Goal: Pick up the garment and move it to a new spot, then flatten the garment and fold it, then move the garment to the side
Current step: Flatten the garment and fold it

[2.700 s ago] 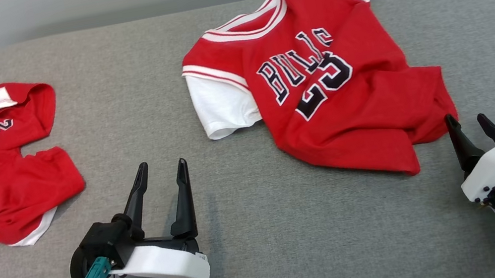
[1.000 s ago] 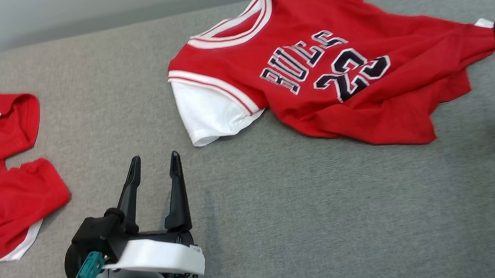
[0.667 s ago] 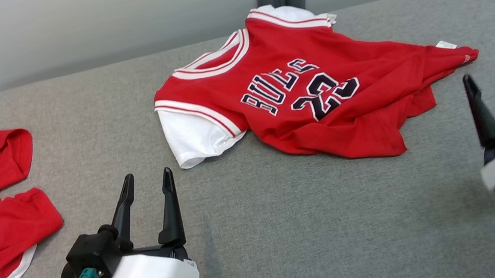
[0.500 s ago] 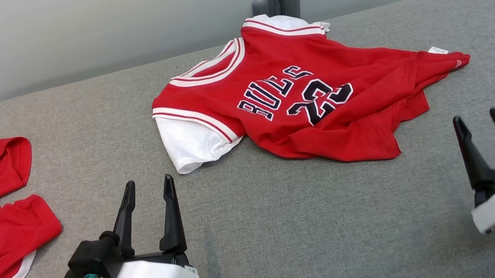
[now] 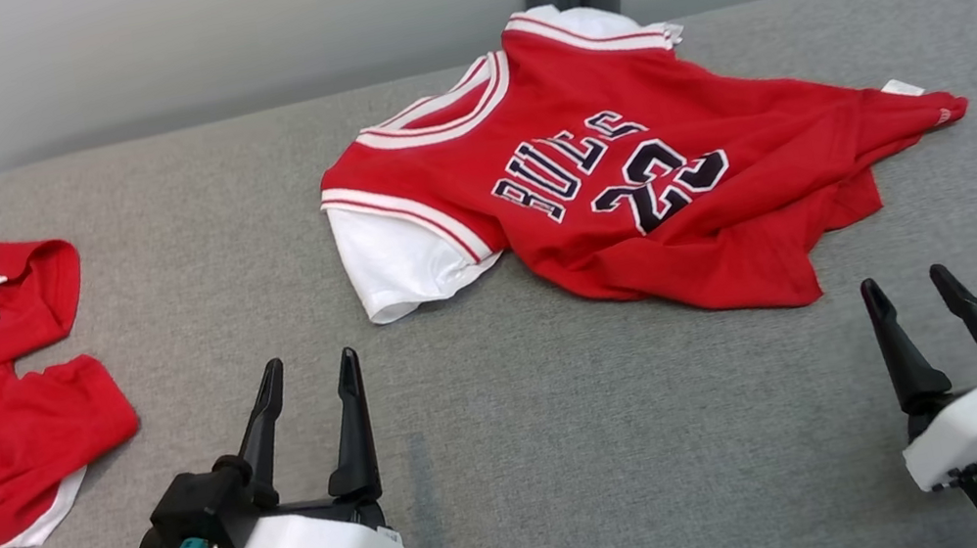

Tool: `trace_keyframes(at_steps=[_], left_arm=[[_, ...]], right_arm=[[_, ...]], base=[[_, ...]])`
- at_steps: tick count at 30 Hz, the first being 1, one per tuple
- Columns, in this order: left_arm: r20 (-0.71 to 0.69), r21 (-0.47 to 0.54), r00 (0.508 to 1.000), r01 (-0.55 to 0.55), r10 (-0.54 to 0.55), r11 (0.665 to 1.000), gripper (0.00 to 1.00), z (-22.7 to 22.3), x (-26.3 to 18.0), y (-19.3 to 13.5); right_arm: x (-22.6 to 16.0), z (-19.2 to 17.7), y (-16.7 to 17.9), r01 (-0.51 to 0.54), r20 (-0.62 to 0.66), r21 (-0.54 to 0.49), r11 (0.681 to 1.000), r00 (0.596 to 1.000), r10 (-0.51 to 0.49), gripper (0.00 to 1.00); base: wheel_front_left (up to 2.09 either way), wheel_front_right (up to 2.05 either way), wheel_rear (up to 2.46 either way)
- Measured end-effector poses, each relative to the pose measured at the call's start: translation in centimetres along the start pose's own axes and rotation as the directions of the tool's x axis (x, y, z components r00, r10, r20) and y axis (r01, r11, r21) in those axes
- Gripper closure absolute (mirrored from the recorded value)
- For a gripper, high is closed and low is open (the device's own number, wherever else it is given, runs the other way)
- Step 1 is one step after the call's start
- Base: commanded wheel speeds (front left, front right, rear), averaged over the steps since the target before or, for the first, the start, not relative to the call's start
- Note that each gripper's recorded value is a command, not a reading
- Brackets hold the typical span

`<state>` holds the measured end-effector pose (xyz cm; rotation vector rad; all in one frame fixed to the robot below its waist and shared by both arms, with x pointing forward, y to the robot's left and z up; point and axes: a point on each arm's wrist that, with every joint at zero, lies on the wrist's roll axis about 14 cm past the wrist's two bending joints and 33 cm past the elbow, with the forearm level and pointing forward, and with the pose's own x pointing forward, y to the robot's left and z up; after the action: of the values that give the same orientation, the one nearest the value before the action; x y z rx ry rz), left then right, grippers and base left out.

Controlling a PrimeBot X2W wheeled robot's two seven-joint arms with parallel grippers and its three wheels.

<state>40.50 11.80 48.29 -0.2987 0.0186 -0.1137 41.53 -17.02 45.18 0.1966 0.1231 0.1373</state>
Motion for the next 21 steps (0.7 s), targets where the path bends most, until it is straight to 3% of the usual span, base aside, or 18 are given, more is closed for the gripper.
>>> trace_keyframes(at_steps=[5, 14, 20, 21], left_arm=[[-0.009, 0.003, 1.0, -0.019, 0.019, 1.0, 0.0, -0.3, 0.3, 0.8], [-0.016, 0.014, 0.998, -0.068, 0.068, 0.998, 0.0, -0.5, 0.2, 2.7], [-0.024, 0.017, 0.995, -0.095, 0.095, 0.995, 0.0, -0.7, -0.2, 3.5], [-0.023, 0.017, 0.995, -0.097, 0.097, 0.995, 0.0, -0.6, -0.2, 3.5]], right_arm=[[1.8, -2.4, 0.6, 0.012, -0.095, 0.107, 0.994, 0.996, -0.002, 0.0], [4.3, -6.0, 0.6, 0.04, -0.217, 0.184, 0.982, 0.976, 0.001, 0.0], [5.0, -7.5, 1.4, 0.019, -0.267, 0.182, 0.983, 0.963, 0.031, 0.0], [5.2, -7.6, 1.6, 0.014, -0.272, 0.187, 0.982, 0.962, 0.038, 0.64]], base=[[0.0, 0.0, 0.0], [0.0, 0.0, 0.0], [0.0, 0.0, 0.0], [0.0, 0.0, 0.0]])
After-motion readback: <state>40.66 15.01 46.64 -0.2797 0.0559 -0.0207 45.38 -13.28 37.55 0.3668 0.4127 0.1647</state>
